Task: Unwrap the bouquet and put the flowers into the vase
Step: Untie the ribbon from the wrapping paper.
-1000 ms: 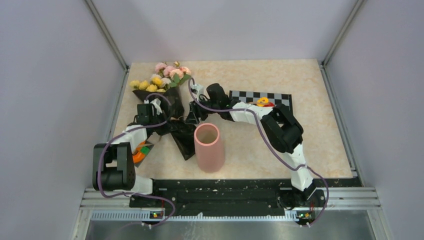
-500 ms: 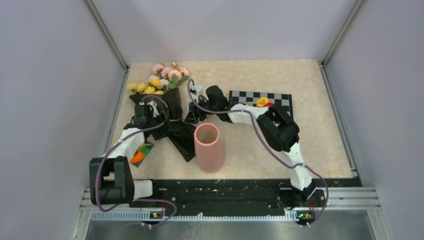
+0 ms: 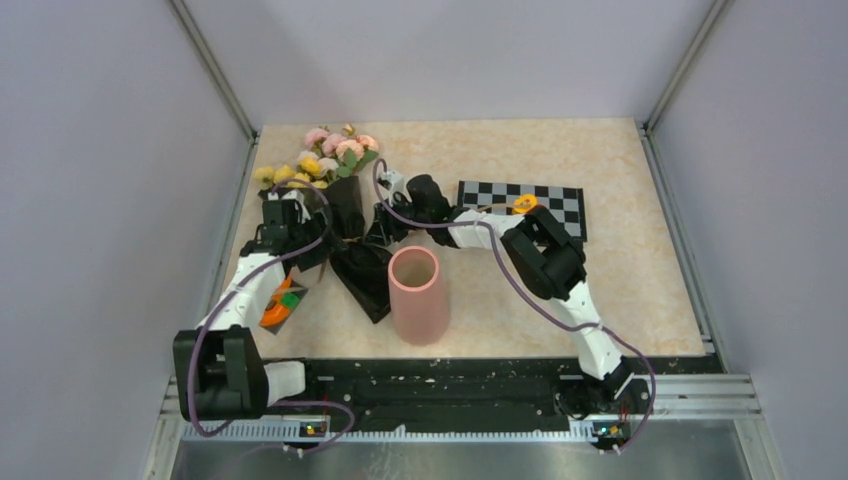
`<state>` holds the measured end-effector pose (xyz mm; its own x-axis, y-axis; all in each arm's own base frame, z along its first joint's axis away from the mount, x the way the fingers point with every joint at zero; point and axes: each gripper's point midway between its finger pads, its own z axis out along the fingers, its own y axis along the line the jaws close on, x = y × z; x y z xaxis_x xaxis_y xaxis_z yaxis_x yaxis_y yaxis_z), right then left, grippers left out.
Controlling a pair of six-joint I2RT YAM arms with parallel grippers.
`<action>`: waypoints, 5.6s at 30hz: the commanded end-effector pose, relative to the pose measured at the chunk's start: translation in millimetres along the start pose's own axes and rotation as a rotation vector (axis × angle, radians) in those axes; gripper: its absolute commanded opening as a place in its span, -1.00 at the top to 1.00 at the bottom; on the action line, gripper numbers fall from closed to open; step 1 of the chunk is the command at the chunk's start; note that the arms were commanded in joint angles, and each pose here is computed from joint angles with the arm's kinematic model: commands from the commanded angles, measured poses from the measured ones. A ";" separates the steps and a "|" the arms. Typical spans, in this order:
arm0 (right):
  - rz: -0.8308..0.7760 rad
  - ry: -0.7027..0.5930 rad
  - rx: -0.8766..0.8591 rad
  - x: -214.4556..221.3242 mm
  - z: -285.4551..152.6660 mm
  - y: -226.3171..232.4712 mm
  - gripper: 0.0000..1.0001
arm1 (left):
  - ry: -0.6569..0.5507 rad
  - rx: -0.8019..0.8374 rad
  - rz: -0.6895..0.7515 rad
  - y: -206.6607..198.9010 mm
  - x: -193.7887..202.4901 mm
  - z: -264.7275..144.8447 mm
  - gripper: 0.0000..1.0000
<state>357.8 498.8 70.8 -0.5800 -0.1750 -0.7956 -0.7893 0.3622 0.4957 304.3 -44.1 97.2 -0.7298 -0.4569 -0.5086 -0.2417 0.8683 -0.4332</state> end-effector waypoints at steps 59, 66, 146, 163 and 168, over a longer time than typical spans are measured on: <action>-0.025 -0.266 0.052 -58.7 -0.2 43.8 1.00 | 0.031 -0.058 -0.050 22.2 21.1 25.3 0.32; -0.034 -0.222 0.016 -46.8 1.5 42.6 1.00 | -0.107 0.015 0.032 -6.4 -20.3 -13.6 -0.21; 0.048 -0.232 0.185 -36.6 -16.8 -1.3 0.75 | -0.168 0.054 0.018 -15.0 -21.0 9.9 1.00; -0.108 -0.162 0.063 -47.6 -28.7 22.1 -0.04 | -0.187 0.239 0.049 -47.6 -35.1 1.8 0.89; -0.092 -0.133 0.025 -43.7 -15.7 21.6 -0.04 | -0.152 0.267 0.017 -50.6 -28.4 8.7 0.73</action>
<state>355.5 486.4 92.7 -0.5203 -0.1078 -0.8471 -0.7893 0.4395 0.4289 328.1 -70.8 108.7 -0.6564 -0.4692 -0.5908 -0.0923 0.8271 -0.5544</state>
